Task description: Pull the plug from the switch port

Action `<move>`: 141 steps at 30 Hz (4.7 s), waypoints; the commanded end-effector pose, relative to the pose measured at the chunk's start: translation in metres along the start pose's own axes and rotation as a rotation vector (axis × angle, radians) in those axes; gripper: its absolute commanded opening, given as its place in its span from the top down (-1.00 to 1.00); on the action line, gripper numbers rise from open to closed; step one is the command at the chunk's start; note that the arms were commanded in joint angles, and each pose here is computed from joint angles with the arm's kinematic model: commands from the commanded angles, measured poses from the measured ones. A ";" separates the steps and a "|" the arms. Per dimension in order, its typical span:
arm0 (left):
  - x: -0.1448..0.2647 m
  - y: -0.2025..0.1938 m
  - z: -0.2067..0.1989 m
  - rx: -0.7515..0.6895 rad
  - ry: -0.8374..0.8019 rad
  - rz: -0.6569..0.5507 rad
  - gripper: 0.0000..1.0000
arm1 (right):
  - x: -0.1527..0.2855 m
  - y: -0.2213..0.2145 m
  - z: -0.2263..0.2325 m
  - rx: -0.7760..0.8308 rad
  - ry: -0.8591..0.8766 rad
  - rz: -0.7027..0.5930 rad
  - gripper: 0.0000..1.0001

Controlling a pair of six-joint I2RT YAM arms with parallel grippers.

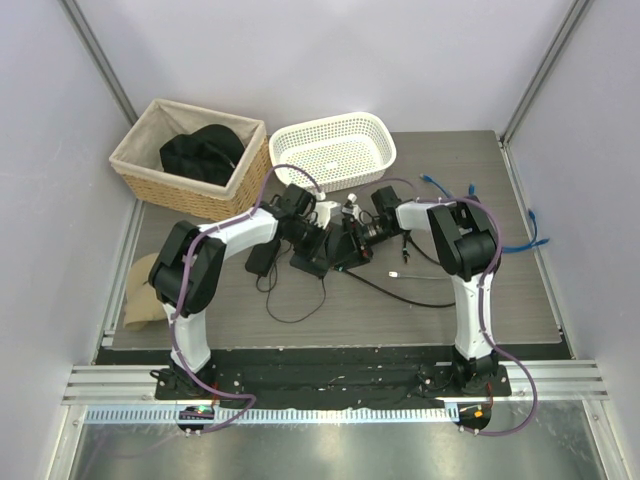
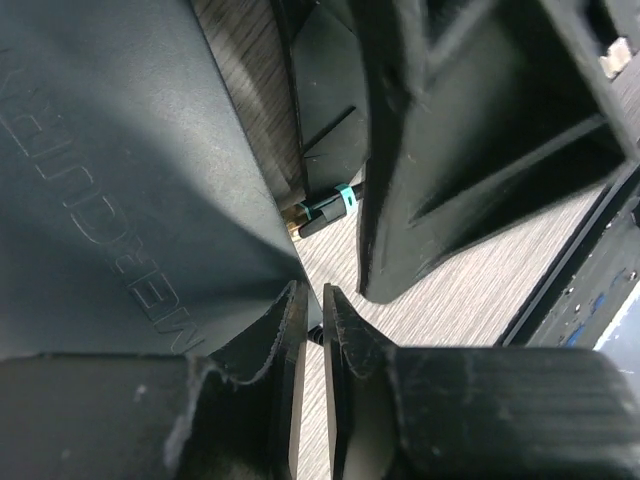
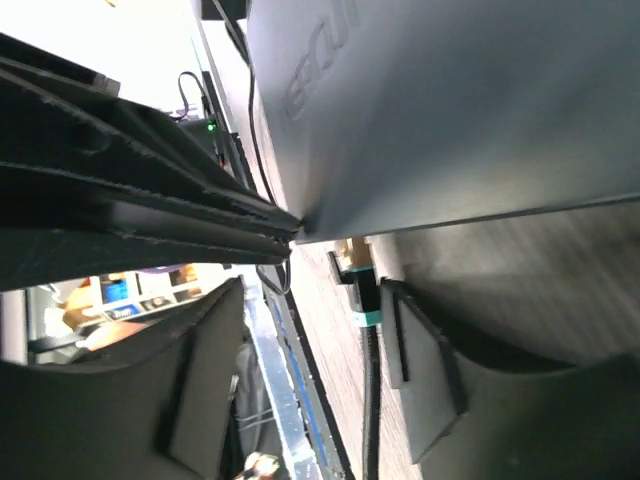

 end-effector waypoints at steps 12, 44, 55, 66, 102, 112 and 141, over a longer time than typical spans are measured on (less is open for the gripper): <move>0.048 0.009 0.018 0.011 0.088 -0.059 0.54 | 0.073 0.006 0.044 0.648 -0.285 -0.309 -0.99; 0.025 -0.024 0.037 0.110 0.159 -0.026 0.50 | -0.017 -0.011 -0.009 0.390 -0.160 0.050 -0.24; 0.022 -0.031 0.041 0.110 0.168 0.002 0.49 | -0.022 -0.024 -0.044 0.250 -0.120 0.121 -0.15; 0.017 -0.030 0.045 0.112 0.169 0.014 0.50 | -0.025 -0.021 -0.077 0.135 -0.297 0.092 -0.07; 0.036 -0.012 0.053 0.352 0.066 -0.102 0.52 | -0.012 -0.003 -0.081 -0.009 -0.271 0.057 0.97; 0.007 -0.024 0.053 0.354 0.100 -0.022 0.61 | 0.004 -0.030 -0.104 -0.096 -0.497 0.179 0.97; 0.048 0.016 0.016 0.052 0.022 -0.095 0.39 | 0.237 0.055 0.050 0.416 -0.547 -0.451 0.97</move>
Point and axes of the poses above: each gripper's point midway between its finger pads, its own x axis back along the fingers, its own z axis along the line the jaws close on, y = z × x, the point moved 5 cm from there along x, back along the fingers, and after that the axes turned 9 degrees about -x, right-handed, at the moved point
